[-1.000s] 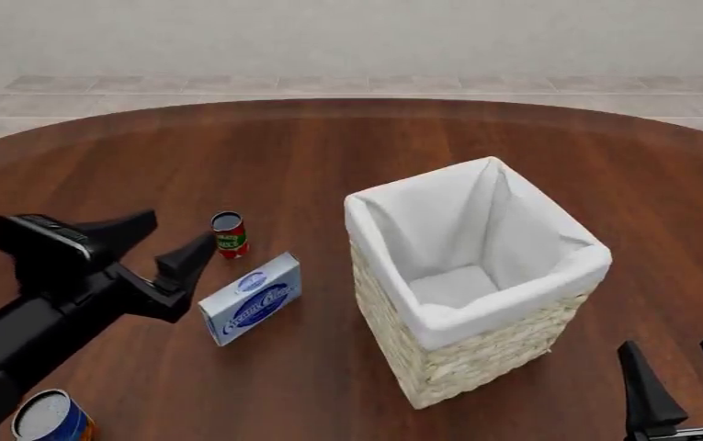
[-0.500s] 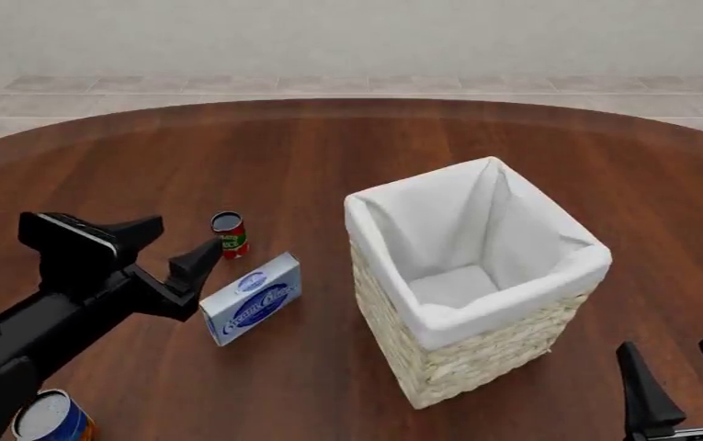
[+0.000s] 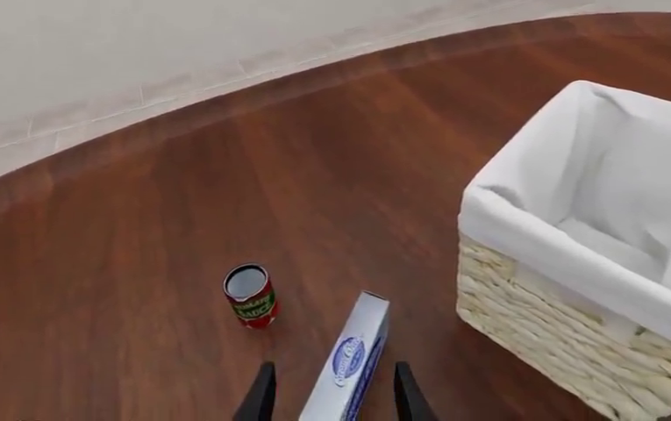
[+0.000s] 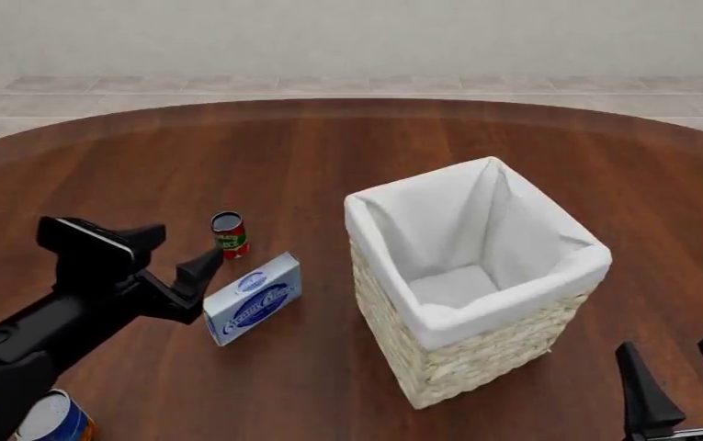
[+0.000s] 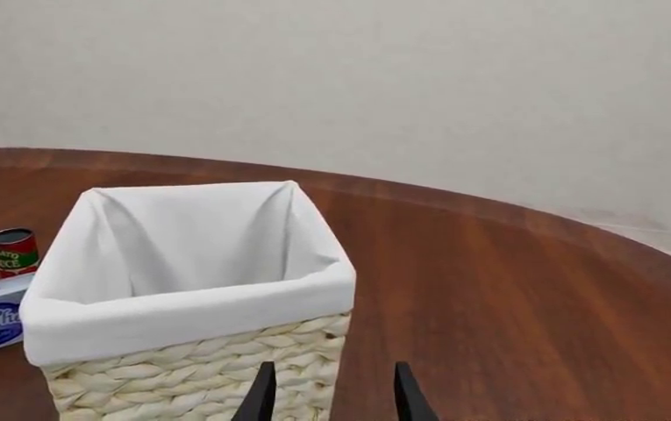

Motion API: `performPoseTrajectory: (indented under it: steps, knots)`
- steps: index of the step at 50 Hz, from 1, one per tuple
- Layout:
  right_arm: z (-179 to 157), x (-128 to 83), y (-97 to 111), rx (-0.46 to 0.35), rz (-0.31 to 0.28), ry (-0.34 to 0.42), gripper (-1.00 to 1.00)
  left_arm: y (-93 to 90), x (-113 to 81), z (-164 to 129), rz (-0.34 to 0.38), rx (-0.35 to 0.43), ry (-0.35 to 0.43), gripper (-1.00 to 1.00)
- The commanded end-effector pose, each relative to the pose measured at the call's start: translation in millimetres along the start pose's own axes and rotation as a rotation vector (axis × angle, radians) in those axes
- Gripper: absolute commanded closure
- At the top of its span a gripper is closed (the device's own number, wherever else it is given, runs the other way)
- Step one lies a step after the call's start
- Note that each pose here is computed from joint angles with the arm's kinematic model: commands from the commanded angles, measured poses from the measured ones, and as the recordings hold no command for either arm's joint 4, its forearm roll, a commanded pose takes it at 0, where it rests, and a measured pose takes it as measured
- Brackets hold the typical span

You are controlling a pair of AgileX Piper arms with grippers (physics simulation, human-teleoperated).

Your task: Pick up the cream cheese box, and put it in the basket.

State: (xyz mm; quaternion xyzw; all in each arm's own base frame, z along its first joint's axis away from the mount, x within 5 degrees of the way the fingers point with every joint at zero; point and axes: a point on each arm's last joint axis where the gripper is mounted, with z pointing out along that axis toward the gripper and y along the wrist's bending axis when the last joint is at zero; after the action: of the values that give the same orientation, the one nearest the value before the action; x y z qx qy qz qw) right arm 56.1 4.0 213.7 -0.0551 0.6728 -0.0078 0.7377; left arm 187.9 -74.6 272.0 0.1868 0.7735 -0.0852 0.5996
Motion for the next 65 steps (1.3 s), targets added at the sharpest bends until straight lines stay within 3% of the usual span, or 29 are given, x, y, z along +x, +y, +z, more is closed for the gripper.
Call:
performPoseTrajectory:
  steps: [1,65]
  knots:
    - [0.0,0.3,0.2,-0.003,0.002,0.002,-1.00,0.4,5.4,6.5,-0.004,-0.001,0.033,-1.00]
    - [0.3,0.9,1.0,-0.017,-0.005,0.008,-1.00,7.9,38.2,28.4,0.035,-0.026,0.188,-1.00]
